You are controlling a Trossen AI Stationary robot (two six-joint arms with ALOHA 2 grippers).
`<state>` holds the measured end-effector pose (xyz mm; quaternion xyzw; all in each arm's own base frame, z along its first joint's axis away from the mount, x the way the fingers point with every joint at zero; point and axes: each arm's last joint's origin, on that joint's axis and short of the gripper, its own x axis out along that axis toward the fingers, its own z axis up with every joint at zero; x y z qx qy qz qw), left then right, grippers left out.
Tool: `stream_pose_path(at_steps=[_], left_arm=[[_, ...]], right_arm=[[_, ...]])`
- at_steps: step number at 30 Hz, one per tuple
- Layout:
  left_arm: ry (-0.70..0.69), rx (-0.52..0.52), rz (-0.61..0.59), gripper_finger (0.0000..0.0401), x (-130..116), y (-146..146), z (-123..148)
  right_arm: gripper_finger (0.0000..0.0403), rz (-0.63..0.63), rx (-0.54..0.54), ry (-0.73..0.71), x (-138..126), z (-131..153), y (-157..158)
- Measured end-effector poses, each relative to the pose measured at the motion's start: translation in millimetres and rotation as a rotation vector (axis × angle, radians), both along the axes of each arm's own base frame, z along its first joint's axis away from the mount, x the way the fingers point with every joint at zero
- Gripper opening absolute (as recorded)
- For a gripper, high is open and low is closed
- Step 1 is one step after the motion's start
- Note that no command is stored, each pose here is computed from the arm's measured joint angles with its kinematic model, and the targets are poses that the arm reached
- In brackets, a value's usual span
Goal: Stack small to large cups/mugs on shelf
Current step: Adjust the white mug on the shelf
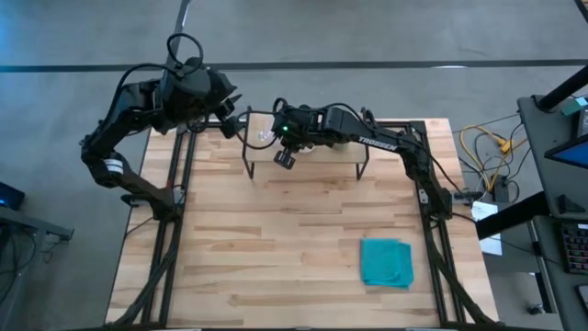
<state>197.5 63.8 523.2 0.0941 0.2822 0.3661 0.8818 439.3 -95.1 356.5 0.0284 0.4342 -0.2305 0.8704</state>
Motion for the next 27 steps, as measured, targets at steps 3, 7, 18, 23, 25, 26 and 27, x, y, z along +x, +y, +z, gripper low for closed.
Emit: stream_pose_path(at_steps=[3, 7, 18, 23, 25, 26, 27], left_arm=[[0.001, 0.0, 0.0, 0.0079, 0.2, 0.0, -0.2], [0.002, 0.0, 0.0, 0.0079, 0.3, 0.1, -0.3], [0.001, -0.001, -0.001, 0.0079, 0.4, 0.0, -0.3], [0.0, -0.001, 0.0, 0.0079, 0.6, 0.1, -0.3], [0.0, -0.001, -0.001, 0.0079, 0.7, 0.0, -0.3], [0.0, -0.001, -0.001, 0.0079, 0.7, 0.0, -0.3], [0.0, -0.001, -0.001, 0.0079, 0.7, 0.0, -0.3]], right_arm=[[0.0009, -0.004, 0.003, 0.012, -1.1, -1.0, -1.4], [0.0009, -0.035, 0.031, 0.07, -7.3, -4.9, -4.4], [0.0009, -0.049, 0.022, 0.099, -10.1, -6.1, -6.9], [0.0008, -0.06, 0.022, 0.099, -11.2, -6.1, -11.4], [0.0008, -0.065, 0.022, 0.102, -11.9, -6.2, -13.4], [0.0008, -0.066, 0.023, 0.105, -12.4, -6.4, -14.0], [0.0008, -0.067, 0.024, 0.108, -12.8, -6.5, -14.4]])
